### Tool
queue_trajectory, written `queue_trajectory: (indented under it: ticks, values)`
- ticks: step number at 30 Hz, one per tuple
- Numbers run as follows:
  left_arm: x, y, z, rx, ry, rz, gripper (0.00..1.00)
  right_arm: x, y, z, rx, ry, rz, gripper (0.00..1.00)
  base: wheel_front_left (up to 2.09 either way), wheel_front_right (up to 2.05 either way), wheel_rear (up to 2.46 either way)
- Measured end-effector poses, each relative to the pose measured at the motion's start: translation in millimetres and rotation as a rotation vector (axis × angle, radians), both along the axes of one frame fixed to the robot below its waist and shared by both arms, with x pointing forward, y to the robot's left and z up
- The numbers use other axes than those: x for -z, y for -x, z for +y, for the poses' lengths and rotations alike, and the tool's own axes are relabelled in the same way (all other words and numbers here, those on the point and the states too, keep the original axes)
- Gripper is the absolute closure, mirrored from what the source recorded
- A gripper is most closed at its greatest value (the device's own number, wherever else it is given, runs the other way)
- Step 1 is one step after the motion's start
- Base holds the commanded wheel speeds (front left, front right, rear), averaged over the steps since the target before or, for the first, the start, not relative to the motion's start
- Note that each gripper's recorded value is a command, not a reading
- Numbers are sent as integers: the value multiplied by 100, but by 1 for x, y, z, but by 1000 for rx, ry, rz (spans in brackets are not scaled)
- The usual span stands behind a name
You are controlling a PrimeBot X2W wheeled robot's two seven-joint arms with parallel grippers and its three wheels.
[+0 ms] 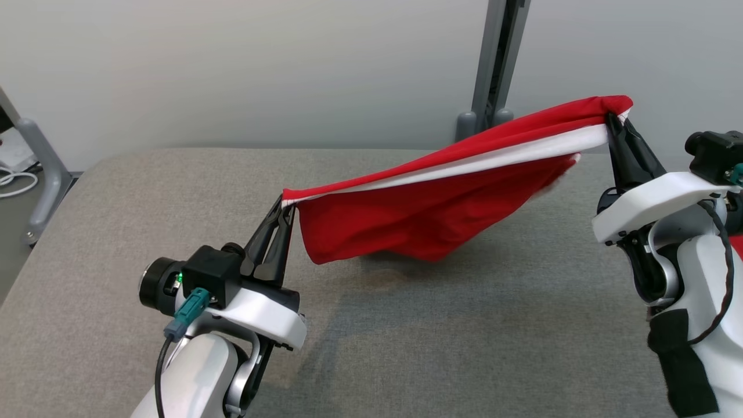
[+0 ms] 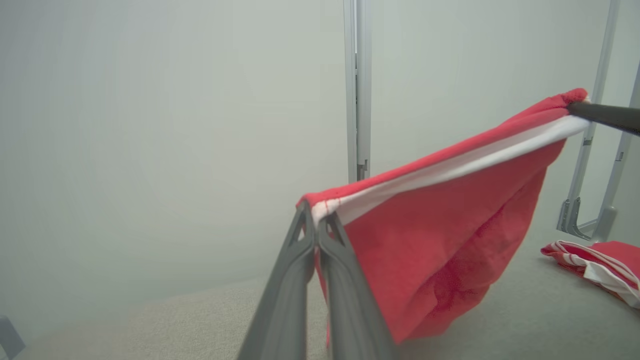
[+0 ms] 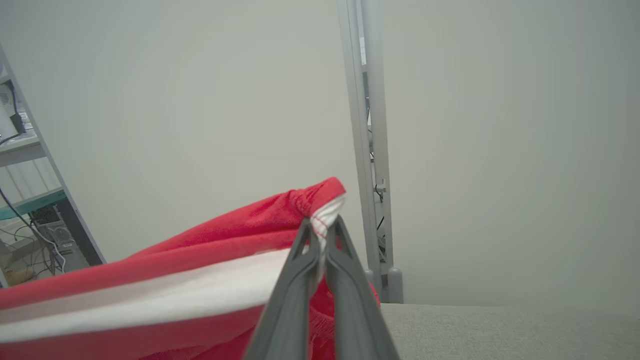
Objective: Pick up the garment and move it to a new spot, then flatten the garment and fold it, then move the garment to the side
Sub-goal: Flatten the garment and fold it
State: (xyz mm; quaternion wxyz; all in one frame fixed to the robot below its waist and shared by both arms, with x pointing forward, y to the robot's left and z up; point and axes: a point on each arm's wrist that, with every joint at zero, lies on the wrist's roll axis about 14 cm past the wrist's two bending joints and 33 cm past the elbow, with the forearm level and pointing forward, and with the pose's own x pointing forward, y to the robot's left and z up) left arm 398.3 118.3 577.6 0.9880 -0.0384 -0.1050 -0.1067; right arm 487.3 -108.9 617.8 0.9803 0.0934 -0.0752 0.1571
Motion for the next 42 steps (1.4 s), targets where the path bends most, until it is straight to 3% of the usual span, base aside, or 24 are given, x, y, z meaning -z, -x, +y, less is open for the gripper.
queue_trajectory:
  ticks: [8,18,23,34,39,42]
  values:
    - [-32,5,-9,12,32,-91,100,-28,22,-25,82,-133,-10,100,0,0,0]
    - [-16,-1,-16,41,67,-7,100,-3,21,-41,56,-395,123,100,0,0,0]
    - [-26,-33,-18,87,47,8,100,-11,-13,-30,15,-468,142,100,0,0,0]
    - [-95,-178,-5,92,39,-90,100,-91,-138,19,-100,-660,9,100,0,0,0]
    - [-108,-223,-3,58,68,-181,100,-91,-173,32,-121,-778,-34,100,0,0,0]
    - [-98,-244,-2,43,95,-185,100,-67,-189,41,-121,-818,-9,100,0,0,0]
